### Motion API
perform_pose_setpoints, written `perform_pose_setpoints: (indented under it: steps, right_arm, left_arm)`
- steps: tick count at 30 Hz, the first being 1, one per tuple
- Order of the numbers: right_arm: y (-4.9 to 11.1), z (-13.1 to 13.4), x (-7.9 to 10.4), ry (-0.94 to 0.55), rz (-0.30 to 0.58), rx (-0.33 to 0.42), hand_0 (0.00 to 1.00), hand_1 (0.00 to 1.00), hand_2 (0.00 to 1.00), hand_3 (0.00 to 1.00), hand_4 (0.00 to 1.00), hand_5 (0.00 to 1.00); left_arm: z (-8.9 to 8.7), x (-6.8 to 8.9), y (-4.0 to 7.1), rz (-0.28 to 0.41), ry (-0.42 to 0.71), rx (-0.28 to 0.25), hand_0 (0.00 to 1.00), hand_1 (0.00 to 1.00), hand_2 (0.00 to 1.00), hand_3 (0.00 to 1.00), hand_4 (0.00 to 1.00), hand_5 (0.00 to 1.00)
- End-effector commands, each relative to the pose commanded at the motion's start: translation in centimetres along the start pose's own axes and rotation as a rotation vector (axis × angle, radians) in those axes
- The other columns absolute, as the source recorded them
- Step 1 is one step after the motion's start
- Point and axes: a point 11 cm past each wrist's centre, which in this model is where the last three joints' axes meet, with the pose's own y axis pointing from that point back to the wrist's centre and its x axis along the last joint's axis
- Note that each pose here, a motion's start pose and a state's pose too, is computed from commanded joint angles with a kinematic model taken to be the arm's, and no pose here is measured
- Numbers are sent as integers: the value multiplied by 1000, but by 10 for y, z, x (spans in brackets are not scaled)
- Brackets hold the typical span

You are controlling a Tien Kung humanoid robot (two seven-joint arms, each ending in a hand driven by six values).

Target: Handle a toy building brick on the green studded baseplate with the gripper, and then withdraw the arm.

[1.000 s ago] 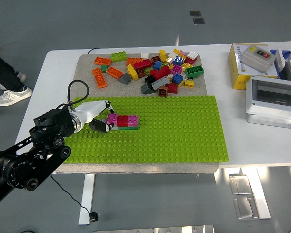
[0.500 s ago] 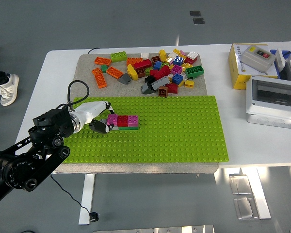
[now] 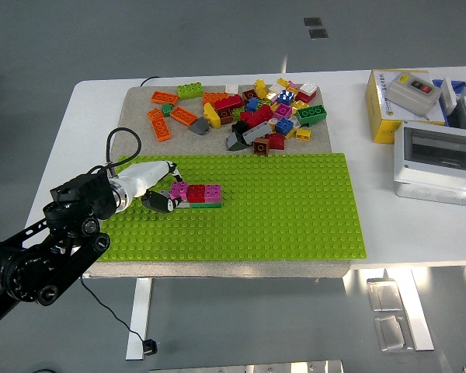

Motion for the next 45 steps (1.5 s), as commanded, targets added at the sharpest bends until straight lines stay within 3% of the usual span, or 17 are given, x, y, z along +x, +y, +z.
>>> perform_pose_setpoints:
  steps: [21, 27, 45]
  right_arm:
    - [0, 0, 1, 2, 2, 1, 657, 577, 587, 753, 634, 998]
    - [0, -1, 1, 1, 3, 3, 652, 576, 577, 753, 634, 998]
    - [1, -2, 1, 0, 1, 4, 653, 571, 574, 752, 633, 998]
  left_arm:
    - [1, -4, 0, -10, 10, -9, 990, 992, 996, 661, 570, 205]
    - [0, -3, 0, -7, 10, -9, 989, 995, 998, 721, 605, 214]
    - [0, -1, -1, 0, 10, -11, 985, 997, 998, 743, 619, 224]
